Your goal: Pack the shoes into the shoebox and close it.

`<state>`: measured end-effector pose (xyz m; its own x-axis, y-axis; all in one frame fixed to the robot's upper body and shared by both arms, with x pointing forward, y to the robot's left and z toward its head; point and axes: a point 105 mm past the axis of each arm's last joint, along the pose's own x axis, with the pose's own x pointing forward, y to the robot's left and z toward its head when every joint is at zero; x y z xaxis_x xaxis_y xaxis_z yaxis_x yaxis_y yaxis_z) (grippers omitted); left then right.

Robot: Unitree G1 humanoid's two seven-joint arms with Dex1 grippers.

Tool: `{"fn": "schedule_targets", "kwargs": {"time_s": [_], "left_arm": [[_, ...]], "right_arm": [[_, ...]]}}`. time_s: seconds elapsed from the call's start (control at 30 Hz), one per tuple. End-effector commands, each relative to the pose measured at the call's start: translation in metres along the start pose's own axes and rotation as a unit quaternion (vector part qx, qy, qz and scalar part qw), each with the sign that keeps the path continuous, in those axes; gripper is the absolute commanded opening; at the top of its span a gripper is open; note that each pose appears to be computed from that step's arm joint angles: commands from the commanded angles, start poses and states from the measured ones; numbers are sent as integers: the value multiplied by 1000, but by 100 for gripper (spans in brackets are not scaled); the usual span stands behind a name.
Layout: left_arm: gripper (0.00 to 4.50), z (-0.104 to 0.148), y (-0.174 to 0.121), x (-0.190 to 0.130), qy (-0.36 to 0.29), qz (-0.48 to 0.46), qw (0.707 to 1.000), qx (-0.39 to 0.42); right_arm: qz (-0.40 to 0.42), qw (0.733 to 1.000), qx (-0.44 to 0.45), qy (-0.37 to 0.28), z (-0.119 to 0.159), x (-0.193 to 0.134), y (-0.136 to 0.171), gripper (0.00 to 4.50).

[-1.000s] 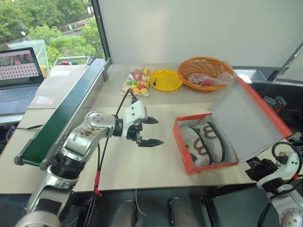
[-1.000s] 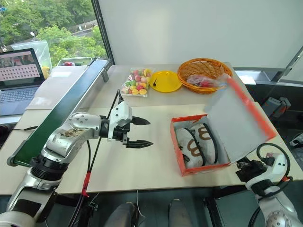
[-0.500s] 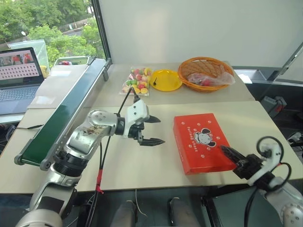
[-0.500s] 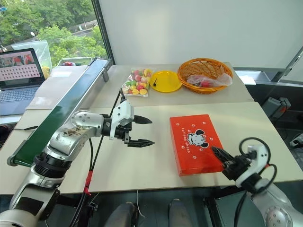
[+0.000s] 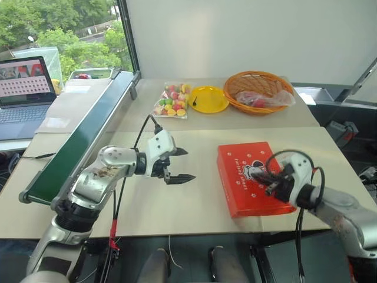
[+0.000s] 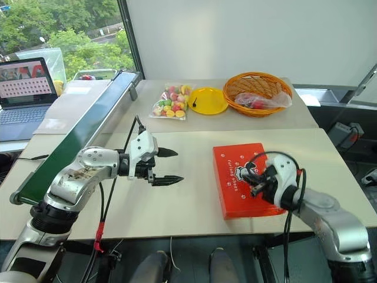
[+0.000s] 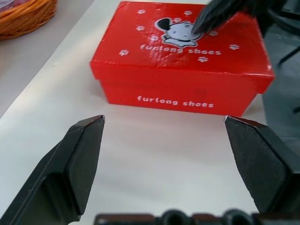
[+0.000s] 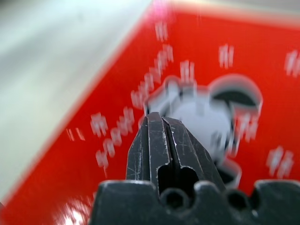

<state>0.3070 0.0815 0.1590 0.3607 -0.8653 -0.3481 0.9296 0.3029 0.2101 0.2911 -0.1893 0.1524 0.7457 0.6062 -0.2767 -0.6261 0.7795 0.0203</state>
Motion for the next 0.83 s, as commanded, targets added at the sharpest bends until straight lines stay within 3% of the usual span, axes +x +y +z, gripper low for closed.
{"fn": "schedule_targets", "kwargs": {"time_s": [0.03,0.13,0.43,0.53,0.7,0.83], "left_arm": [[437,11,3,-10,-17,26,999,11],[437,11,3,-13,-21,35,999,3],[450,20,4,-19,-44,43,998,-24],[450,20,4,-23,-45,43,998,-31],[450,16,-8,-33,-37,16,999,-34],[450,12,-6,-37,-22,25,999,-19]], "right_arm": [[59,996,-49,-55,52,-8,19,29],[110,990,-75,-50,68,-7,33,112],[184,978,-96,-16,70,-10,51,427],[200,974,-105,-4,68,-12,57,442],[158,971,-172,53,54,-14,44,442],[153,972,-170,53,51,-14,40,442]]}}
